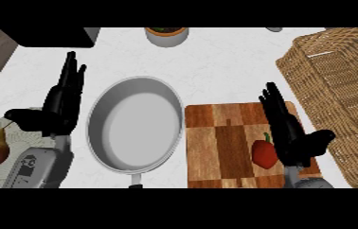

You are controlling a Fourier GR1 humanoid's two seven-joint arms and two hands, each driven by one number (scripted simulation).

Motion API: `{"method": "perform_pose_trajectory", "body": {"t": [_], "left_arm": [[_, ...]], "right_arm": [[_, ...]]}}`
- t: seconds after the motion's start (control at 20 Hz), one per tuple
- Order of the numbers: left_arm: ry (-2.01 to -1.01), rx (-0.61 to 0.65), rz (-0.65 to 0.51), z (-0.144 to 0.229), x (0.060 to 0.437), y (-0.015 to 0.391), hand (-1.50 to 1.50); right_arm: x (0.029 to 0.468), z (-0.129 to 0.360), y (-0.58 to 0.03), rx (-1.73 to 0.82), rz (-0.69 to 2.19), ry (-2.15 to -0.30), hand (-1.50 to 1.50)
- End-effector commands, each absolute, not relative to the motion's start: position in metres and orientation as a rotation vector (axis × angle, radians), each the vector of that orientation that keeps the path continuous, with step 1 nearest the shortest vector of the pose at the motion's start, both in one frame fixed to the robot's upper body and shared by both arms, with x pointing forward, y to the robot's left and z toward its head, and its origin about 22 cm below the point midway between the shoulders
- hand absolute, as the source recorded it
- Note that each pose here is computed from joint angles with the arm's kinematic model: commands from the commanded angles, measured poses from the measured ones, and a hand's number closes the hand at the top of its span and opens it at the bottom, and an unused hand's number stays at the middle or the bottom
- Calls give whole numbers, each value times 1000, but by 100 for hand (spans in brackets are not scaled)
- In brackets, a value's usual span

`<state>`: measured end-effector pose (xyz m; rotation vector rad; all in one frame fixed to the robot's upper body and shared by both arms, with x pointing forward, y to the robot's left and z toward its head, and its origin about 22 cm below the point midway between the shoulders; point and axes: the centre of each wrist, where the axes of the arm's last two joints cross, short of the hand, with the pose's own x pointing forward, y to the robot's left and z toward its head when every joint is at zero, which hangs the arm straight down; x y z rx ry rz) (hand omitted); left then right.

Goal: Pick the bell pepper from the cutting board and place it in the basket

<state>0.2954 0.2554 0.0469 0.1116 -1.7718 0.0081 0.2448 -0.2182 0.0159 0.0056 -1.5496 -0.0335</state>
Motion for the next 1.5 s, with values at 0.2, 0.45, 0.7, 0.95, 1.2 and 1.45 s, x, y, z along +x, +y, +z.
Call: {"method": "perform_pose_trajectory", "body": {"t": [0.2, 0.45, 0.7, 0.95, 1.2, 1.45], "left_arm": [[-1494, 323, -125, 22, 285, 297, 0], [-1376, 300, -180, 17, 287, 296, 0], [-1335, 302, -197, 31, 290, 298, 0], [-1348, 315, -180, 21, 287, 303, 0], [-1336, 312, -176, 14, 284, 287, 0], [-1352, 307, -186, 18, 278, 293, 0]], "right_arm": [[223, 8, -301, 81, -202, -1870, 150], [236, 41, -239, 116, -61, -2406, -150], [197, 19, -228, -393, -123, -2303, -150], [159, 22, -302, -784, 274, -1931, -150], [126, 57, -338, -803, 651, -1624, -150], [98, 104, -315, -594, 818, -1434, -150]]}}
